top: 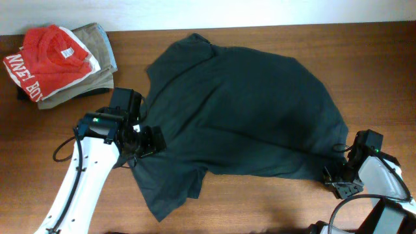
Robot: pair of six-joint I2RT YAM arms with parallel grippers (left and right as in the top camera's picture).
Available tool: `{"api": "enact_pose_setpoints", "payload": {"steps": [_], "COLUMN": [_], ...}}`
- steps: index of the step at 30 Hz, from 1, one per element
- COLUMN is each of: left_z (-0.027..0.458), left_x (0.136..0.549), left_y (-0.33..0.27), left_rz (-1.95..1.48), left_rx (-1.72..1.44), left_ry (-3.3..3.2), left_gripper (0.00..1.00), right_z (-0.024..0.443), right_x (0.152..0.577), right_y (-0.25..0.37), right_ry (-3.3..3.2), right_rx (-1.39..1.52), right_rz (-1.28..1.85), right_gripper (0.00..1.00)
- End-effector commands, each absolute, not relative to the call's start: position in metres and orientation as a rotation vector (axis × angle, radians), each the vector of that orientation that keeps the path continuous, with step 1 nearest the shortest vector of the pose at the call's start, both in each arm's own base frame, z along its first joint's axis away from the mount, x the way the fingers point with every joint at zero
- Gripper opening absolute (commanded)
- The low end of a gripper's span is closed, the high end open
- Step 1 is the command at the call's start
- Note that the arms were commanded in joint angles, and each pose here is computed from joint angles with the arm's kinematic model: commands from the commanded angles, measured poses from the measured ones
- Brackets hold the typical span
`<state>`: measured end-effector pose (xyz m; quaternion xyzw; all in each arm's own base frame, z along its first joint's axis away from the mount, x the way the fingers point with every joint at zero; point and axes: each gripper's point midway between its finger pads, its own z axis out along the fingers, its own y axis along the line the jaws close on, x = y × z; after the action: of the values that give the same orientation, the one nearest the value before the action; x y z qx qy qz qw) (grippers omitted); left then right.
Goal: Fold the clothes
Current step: 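Grasp the shirt's bottom corners with left and right grippers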
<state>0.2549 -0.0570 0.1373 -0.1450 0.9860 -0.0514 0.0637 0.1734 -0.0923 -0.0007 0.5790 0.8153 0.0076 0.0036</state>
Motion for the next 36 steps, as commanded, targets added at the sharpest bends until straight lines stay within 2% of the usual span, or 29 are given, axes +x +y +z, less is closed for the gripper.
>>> {"api": "enact_pose_setpoints", "payload": {"steps": [1, 7, 8, 10, 12, 14, 17, 21, 26, 30, 36], "left_z": [0.134, 0.134, 0.134, 0.134, 0.134, 0.134, 0.134, 0.134, 0.143, 0.137, 0.1], "left_x": [0.252, 0.252, 0.252, 0.252, 0.252, 0.252, 0.251, 0.242, 0.233, 0.201, 0.158], "left_y": [-0.059, -0.059, -0.059, -0.059, -0.059, -0.059, -0.059, -0.058, -0.077, -0.072, -0.072], "left_rz": [-0.161, -0.161, -0.161, -0.16, -0.161, -0.161, -0.159, -0.153, -0.323, -0.294, -0.217], "left_rx": [-0.429, -0.429, -0.429, -0.429, -0.429, -0.429, -0.43, -0.41, -0.217, -0.25, -0.302], "left_ry": [2.992, 2.992, 2.992, 2.992, 2.993, 2.993, 2.997, 3.035, 3.054, 3.193, 3.353], "left_gripper": [0.99, 0.99, 0.99, 0.99, 0.99, 0.99, 0.99, 0.95, 0.95, 0.97, 0.98], "right_z": [-0.009, -0.012, -0.012, -0.013, -0.013, -0.013, -0.013, -0.008, 0.019, 0.027, 0.027], "right_x": [0.167, 0.168, 0.167, 0.165, 0.165, 0.164, 0.162, 0.165, 0.181, 0.189, 0.19], "right_y": [-0.084, -0.081, -0.08, -0.08, -0.08, -0.08, -0.079, -0.082, -0.097, -0.101, -0.102], "right_ry": [2.571, 2.569, 2.57, 2.573, 2.575, 2.578, 2.583, 2.575, 2.546, 2.533, 2.527], "right_rx": [1.839, 1.837, 1.839, 1.841, 1.842, 1.845, 1.85, 1.856, 1.851, 1.836, 1.831], "right_rz": [0.063, 0.092, 0.092, 0.085, 0.084, 0.084, 0.083, 0.076, 0.064, 0.067, 0.068], "right_gripper": [0.49, 0.46, 0.4, 0.36, 0.21, 0.12, 0.04, 0.04, 0.04, 0.04, 0.04]}}
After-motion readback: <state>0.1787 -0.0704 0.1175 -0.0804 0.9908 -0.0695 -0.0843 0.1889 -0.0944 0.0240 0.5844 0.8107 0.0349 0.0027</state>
